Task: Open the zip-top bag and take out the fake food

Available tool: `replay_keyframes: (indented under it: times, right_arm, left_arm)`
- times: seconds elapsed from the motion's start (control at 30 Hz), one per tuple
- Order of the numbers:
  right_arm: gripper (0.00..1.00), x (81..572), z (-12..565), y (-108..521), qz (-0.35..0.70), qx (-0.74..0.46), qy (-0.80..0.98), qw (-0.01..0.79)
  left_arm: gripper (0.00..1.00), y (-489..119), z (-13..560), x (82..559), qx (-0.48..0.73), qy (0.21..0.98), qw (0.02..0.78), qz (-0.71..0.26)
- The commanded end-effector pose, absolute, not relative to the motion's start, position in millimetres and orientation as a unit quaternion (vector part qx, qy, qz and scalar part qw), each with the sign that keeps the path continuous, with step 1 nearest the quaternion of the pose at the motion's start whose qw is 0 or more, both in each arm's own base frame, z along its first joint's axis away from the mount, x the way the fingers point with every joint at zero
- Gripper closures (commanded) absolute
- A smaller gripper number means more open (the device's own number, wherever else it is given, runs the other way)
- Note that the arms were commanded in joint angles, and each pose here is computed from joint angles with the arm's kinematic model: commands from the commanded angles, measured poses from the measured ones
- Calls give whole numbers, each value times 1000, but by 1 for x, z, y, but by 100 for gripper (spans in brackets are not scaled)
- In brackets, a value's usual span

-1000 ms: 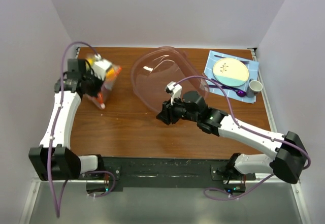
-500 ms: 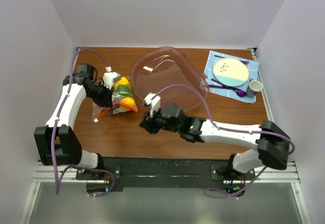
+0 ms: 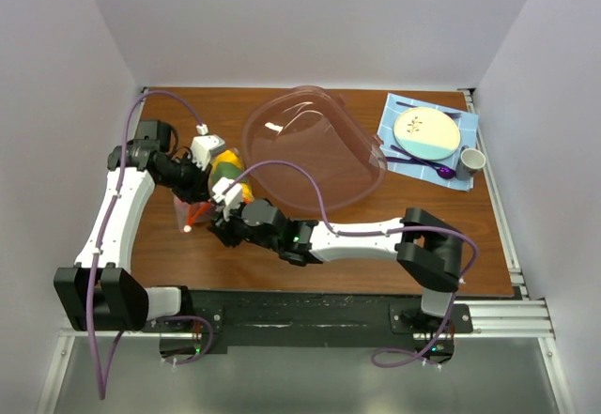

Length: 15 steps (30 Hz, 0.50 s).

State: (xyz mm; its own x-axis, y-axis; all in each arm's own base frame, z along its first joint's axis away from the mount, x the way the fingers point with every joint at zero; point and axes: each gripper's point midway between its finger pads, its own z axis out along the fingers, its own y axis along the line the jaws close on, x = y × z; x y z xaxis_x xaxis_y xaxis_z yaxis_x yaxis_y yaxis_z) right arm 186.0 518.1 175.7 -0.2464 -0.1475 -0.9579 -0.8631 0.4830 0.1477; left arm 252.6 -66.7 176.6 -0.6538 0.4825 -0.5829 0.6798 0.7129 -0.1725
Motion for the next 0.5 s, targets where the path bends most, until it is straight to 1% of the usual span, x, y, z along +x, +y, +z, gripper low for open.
replay_keyframes:
  times: [0.0, 0.03, 0.07, 0.27, 0.33, 0.47]
  right_arm:
    - [58, 198, 214, 551, 377, -371, 639, 558]
    - [56, 196, 202, 557, 372, -396, 631, 553]
    - [52, 193, 203, 562, 374, -411, 619, 555]
    - [47, 169, 164, 569, 364, -538, 533, 541]
    - [46, 173, 155, 565, 333, -562, 513, 557]
    - [45, 193, 157, 561, 270, -569, 493, 600]
  left_arm:
    - [100, -70, 179, 238, 349, 879, 257, -199]
    - [100, -69, 179, 236, 350, 879, 256, -198]
    - [100, -69, 180, 236, 355, 877, 258, -195]
    - [100, -68, 186, 231, 367, 873, 260, -192]
    - [100, -67, 186, 230, 368, 872, 260, -190]
    - [100, -70, 187, 229, 374, 868, 260, -197]
